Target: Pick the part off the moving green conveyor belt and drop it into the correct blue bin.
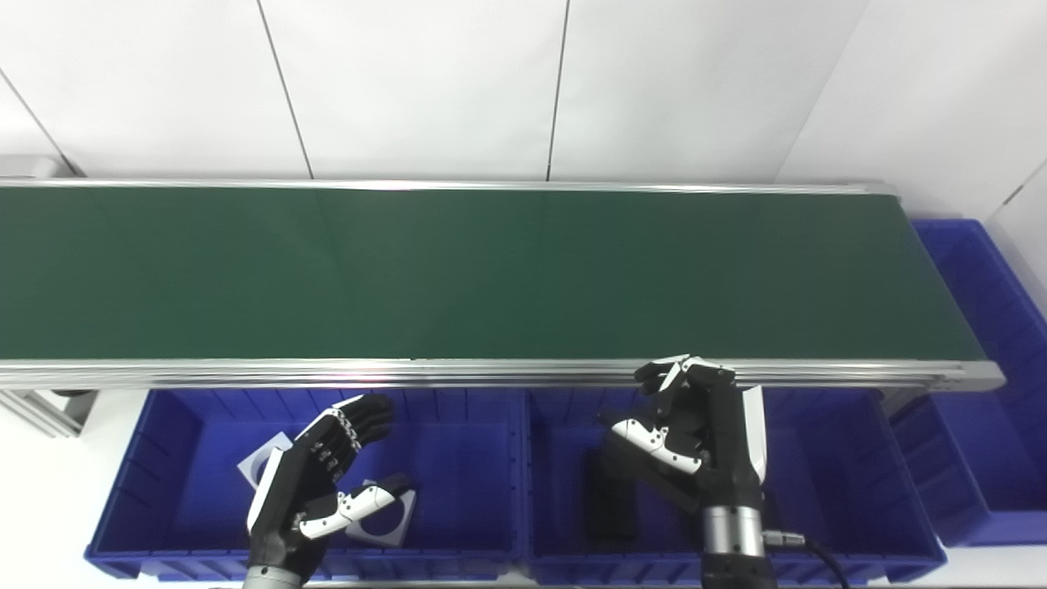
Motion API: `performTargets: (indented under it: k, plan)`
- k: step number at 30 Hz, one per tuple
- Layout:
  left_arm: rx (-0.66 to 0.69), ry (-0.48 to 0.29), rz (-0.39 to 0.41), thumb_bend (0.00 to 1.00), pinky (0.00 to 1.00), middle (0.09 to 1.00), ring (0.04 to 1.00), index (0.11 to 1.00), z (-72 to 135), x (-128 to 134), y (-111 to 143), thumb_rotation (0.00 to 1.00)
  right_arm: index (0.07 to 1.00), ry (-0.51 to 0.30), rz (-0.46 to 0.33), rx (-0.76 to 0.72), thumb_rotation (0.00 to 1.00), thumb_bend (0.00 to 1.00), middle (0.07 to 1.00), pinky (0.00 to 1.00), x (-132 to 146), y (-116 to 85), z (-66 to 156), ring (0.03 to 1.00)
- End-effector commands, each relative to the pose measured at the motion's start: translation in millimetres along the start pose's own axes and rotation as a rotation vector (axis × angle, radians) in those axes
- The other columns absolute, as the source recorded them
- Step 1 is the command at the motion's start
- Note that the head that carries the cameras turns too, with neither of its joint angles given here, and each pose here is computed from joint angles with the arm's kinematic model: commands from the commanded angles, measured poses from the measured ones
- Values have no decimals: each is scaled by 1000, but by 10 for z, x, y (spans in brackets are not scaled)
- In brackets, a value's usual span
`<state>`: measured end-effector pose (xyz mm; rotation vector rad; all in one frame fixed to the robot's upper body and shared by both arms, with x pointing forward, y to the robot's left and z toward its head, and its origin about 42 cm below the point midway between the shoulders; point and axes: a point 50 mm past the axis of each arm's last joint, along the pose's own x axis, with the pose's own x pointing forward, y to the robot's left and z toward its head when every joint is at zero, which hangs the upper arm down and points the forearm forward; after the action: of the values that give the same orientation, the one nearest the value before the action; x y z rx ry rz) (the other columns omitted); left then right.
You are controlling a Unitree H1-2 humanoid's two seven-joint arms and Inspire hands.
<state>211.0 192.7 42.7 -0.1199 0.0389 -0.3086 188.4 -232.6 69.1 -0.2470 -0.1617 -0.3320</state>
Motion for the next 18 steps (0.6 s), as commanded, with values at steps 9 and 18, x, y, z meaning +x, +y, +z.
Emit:
performTargets:
  k: [9, 18]
  plan:
    - [6, -50, -15, 627, 767, 758, 767, 714, 142, 52, 42, 0, 127, 23, -87, -25, 0, 527, 493, 65, 267, -151, -120, 437]
    - [1, -45, -14, 629, 775, 759, 768, 713, 140, 36, 32, 0, 357, 43, -61, -54, 0, 528, 425, 229, 361, -132, -222, 435]
